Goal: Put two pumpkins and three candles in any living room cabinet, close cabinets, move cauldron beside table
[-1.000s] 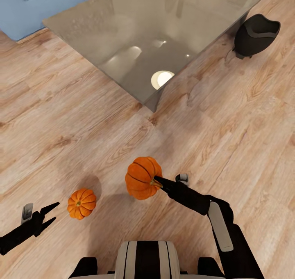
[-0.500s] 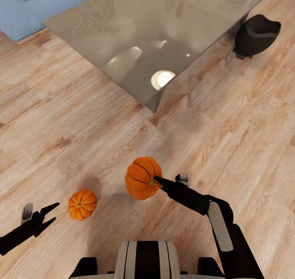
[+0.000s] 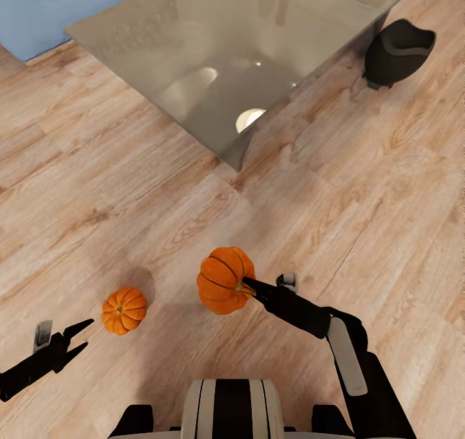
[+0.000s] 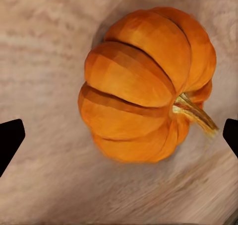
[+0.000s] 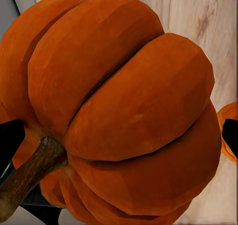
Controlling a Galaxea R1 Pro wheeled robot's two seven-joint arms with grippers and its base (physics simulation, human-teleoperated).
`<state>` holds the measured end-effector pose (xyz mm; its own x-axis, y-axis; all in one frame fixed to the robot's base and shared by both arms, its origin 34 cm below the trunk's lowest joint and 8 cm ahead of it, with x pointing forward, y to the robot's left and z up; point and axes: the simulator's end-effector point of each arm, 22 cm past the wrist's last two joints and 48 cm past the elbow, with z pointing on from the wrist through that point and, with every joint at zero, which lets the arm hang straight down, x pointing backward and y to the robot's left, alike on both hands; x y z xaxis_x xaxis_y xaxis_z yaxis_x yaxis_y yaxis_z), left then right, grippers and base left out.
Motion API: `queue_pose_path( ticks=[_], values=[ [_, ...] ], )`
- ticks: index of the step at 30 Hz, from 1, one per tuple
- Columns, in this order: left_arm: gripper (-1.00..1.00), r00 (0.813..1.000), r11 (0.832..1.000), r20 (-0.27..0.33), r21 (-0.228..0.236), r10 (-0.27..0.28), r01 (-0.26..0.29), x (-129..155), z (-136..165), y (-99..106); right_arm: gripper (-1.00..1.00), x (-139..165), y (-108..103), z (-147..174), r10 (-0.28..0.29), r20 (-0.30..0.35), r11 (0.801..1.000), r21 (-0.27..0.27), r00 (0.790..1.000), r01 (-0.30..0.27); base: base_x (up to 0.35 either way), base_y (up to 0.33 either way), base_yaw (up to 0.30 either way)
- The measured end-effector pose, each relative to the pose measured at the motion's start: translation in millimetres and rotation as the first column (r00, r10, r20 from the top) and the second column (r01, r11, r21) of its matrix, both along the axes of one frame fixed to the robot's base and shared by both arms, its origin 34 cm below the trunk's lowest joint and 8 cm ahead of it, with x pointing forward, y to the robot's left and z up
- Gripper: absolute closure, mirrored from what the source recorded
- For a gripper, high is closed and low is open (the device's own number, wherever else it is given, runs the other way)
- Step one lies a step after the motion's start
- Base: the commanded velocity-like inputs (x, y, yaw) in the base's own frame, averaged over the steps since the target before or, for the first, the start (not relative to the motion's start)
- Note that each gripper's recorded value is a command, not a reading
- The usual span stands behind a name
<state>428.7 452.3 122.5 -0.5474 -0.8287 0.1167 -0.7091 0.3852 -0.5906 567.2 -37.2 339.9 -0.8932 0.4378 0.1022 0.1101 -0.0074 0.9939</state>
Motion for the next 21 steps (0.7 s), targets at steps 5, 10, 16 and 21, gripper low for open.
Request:
queue_pose_path(
  ticks=[5, 10, 16, 21],
  values=[
    [-1.0, 1.0, 1.0, -0.001, 0.0, 0.0, 0.0, -0.3, -0.3, -0.2, 1.0, 0.0, 0.0, 0.0, 0.0, 0.0, 1.0, 0.0, 1.0, 0.0, -0.043, -0.087, 0.0],
    [-1.0, 1.0, 1.0, -0.002, -0.001, -0.002, 0.002, -0.6, -0.5, -0.8, 1.0, -0.1, 0.0, 0.2, 0.0, -0.001, 1.0, 0.001, 1.0, 0.0, 0.002, -0.188, 0.0],
    [-1.0, 1.0, 1.0, -0.002, 0.0, -0.003, 0.003, -0.5, -0.3, -0.5, 1.0, 0.0, 0.0, 0.4, 0.001, 0.0, 1.0, 0.0, 1.0, -0.001, 0.068, -0.02, 0.0],
    [-1.0, 1.0, 1.0, -0.001, -0.001, -0.003, 0.003, -0.3, -0.2, -0.6, 1.0, -2.1, 4.9, 2.0, 0.013, 0.001, 1.0, 0.007, 1.0, -0.013, 0.028, -0.001, 0.0]
  ],
)
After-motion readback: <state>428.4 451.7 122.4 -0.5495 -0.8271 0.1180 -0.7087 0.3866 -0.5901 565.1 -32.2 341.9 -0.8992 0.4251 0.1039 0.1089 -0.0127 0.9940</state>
